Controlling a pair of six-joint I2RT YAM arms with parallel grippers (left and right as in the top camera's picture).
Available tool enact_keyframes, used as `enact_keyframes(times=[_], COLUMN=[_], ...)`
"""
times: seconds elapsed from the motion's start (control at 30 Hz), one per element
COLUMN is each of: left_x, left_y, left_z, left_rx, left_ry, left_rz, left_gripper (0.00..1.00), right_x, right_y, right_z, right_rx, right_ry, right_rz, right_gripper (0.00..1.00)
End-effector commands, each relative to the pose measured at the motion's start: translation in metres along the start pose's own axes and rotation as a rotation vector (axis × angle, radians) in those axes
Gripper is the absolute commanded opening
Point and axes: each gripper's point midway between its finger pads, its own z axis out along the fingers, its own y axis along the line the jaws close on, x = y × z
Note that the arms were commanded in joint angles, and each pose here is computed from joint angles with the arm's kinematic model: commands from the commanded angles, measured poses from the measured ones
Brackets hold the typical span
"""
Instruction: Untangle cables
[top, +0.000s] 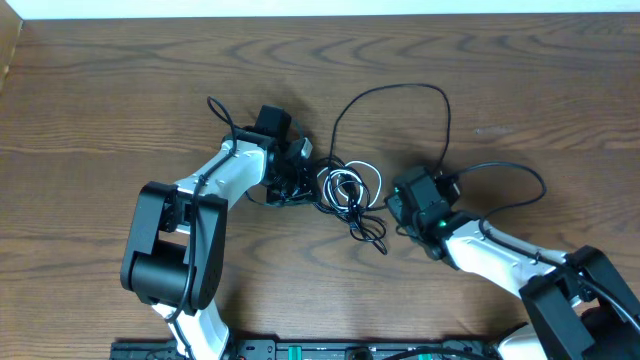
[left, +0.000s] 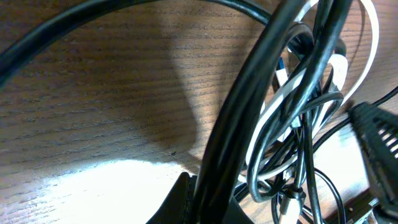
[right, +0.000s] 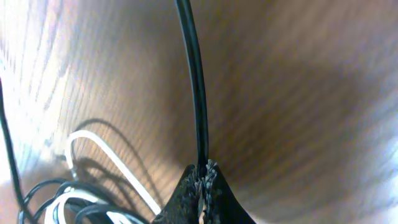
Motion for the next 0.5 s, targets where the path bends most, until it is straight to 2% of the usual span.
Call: enact_keyframes(times=[0.0, 0.17, 0.47], left_x=[-0.003, -0.003, -0.002], left_y=[-0.005, -0.005, -0.005], left_z=[-0.007, -0.007, -0.007], left_rx=[0.003, 0.003, 0.003], left_ry=[-0.021, -0.021, -0.018], left_rz=[0.026, 0.026, 0.024], left_gripper=[0.07, 0.07, 0.07], right_x=[-0.027, -0.073, -0.162], right_y=[0.004, 0.040, 0.084], right_z=[-0.002, -0.031, -0.082], right_rx=[0.002, -0.062, -0.116], right_ry=[-0.065, -0.148, -0.328], right_rz=[-0.158, -0.243, -0.281], right_gripper=[0.01, 0.01, 0.01])
